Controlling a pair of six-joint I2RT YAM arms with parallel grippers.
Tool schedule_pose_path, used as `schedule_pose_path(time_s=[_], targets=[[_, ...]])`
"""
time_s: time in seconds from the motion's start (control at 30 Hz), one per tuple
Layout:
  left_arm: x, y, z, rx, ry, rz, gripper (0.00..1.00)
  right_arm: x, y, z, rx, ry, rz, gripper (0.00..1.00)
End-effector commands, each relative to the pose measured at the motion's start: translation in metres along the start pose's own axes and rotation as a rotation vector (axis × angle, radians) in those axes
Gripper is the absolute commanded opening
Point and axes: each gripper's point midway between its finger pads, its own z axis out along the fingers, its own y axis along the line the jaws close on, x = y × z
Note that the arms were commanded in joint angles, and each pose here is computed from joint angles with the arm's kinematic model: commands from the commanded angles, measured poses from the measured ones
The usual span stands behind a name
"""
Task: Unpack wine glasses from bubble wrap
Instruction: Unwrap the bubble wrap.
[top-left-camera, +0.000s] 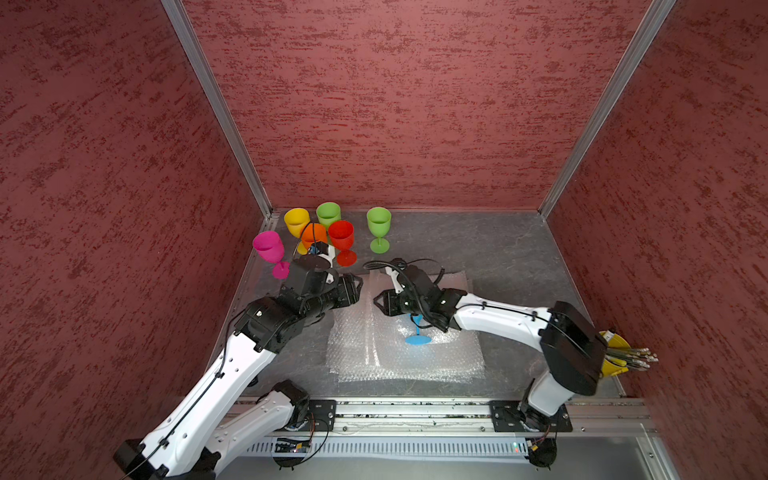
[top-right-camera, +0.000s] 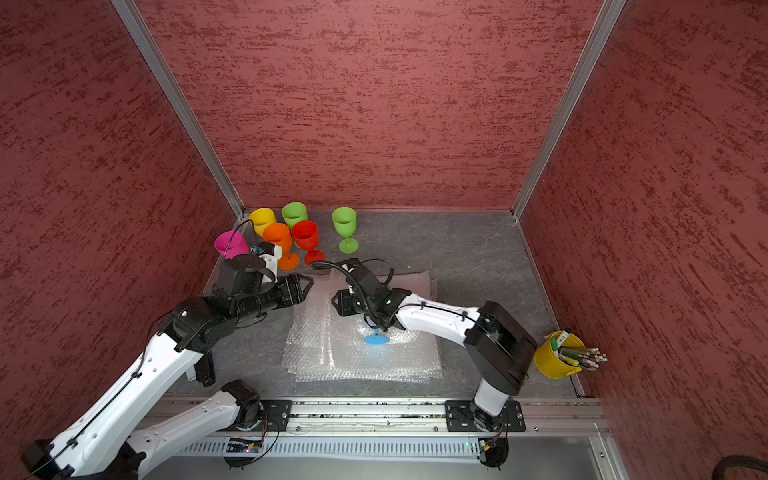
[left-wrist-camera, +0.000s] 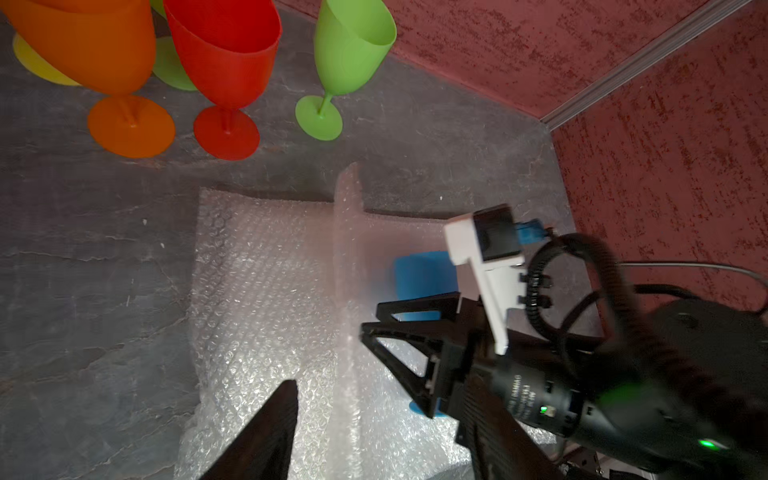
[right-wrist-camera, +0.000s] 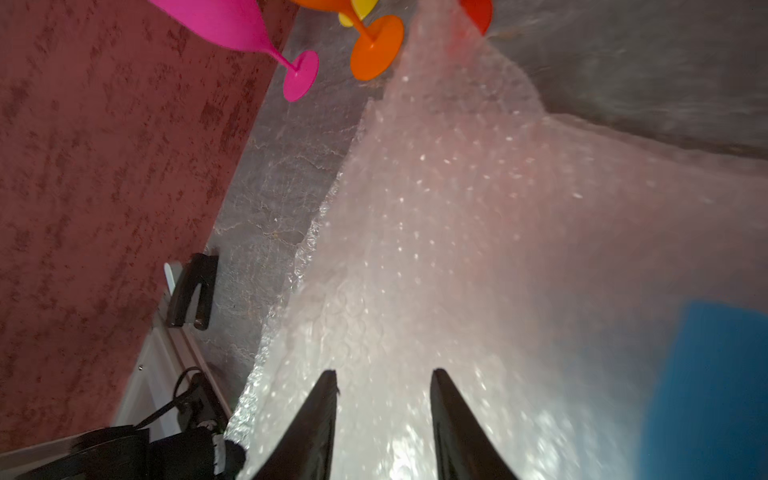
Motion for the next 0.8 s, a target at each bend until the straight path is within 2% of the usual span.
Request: schedule_pose_path(time_s=[0.0,0.1,0.2,0.37,0.43,0.53,0.67,0.77], targets=[[-0.011,0.008,-0.008,-0.051,-0.029,0.011,0.66,-0.007,0.035,0.022,-0.11,-0.004,0.027,0.5],[-0.017,0.004,-0.009,-0.046,-0.005,0.018,0.67,-0.033,0.051,0.002,-0.162,-0.111,0.042,0.57],[-0.017,-0.014,-0.006,0.066,0.063,0.025,0.76,-0.061,0.058,-0.048,-0.156,-0.258,0.013,0.64],[-0.014,-0.036,0.029,0.188,0.236,-0.037,0.84,-0.076,0.021,-0.127,0.04,-0.431,0.012,0.77],[-0.011,-0.044,0.045,0.176,0.283,-0.025,0.89,-0.072,-0.001,-0.154,0.128,-0.484,0.029,0.82],[0.003,-0.057,0.072,0.146,0.382,0.016,0.94,-0.062,-0.029,-0.196,0.209,-0.563,0.057,0.98],[0.035,-0.073,0.113,0.067,0.514,0.097,0.96,-0.052,-0.061,-0.251,0.301,-0.682,0.088,0.99],[0.06,-0.074,0.143,-0.006,0.617,0.146,0.98,-0.046,-0.075,-0.277,0.343,-0.733,0.103,0.99]])
